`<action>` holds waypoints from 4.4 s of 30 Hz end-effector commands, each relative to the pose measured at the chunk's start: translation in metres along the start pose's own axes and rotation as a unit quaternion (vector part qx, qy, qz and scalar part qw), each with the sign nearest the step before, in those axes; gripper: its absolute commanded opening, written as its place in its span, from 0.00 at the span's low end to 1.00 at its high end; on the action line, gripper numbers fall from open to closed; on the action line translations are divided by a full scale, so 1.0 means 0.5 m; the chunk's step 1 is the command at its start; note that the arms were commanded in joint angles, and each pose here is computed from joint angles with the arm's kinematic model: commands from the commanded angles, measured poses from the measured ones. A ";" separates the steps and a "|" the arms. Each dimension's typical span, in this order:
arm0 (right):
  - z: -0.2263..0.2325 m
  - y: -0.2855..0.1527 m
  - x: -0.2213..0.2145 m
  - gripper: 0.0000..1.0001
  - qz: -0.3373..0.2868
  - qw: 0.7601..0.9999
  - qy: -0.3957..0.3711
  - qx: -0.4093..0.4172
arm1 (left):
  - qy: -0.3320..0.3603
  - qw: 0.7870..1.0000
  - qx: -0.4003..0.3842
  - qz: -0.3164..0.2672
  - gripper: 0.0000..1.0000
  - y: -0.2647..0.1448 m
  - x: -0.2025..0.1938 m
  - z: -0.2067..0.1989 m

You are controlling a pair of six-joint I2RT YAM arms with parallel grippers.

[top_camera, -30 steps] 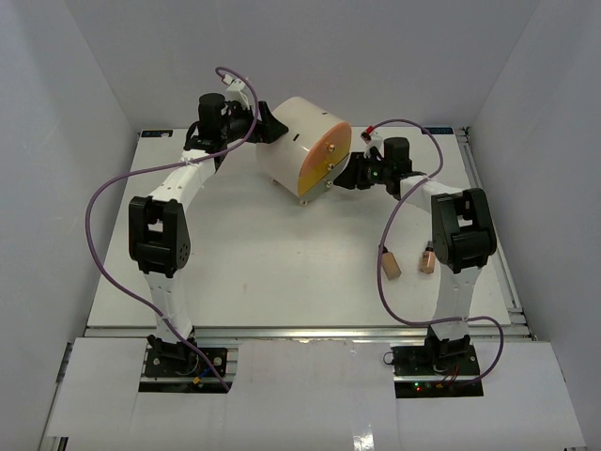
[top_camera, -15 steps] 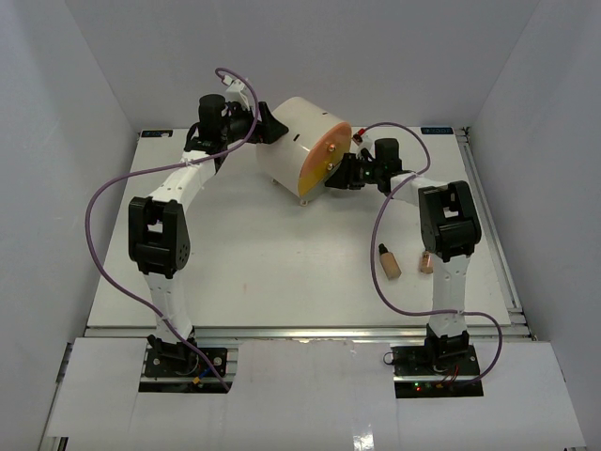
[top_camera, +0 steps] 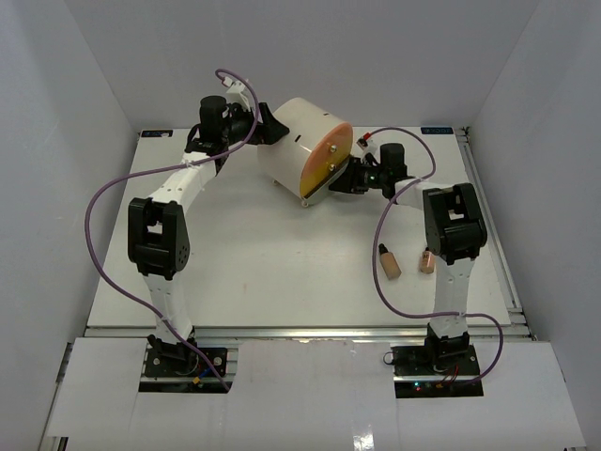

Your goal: Organize the makeup

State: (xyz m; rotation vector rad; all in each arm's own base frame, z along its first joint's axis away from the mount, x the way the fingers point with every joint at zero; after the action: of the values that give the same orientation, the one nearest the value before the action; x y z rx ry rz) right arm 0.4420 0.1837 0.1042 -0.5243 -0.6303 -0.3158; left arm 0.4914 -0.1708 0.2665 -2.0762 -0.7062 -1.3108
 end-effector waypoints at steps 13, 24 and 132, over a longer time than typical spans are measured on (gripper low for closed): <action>-0.012 -0.153 -0.039 0.51 0.016 0.999 -0.007 -0.034 | -0.010 0.997 0.071 -0.021 0.98 -0.055 0.068 -0.043; 0.061 -0.237 -0.004 0.90 0.013 0.996 -0.085 -0.038 | 0.077 0.975 0.139 -0.155 0.98 -0.248 0.224 -0.146; 0.241 -0.104 0.102 0.77 0.195 0.517 -0.806 -0.212 | 0.068 0.993 0.005 -0.093 0.98 -0.460 -0.143 -0.255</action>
State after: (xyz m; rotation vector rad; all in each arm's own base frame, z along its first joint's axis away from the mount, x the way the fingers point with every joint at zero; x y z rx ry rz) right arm 0.3943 0.1969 0.2086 -1.3453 -2.1602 0.8032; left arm 0.2275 -0.1116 0.2906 -1.9424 -0.8656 -1.5124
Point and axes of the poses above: each gripper's point midway between its finger pads, its own y axis out along the fingers, its own z axis along the line the jaws close on, x = y × z, the point moved 8 cm from there along -y, back along the fingers, and after that the axes turned 4 degrees about y, right-handed, at the moved point
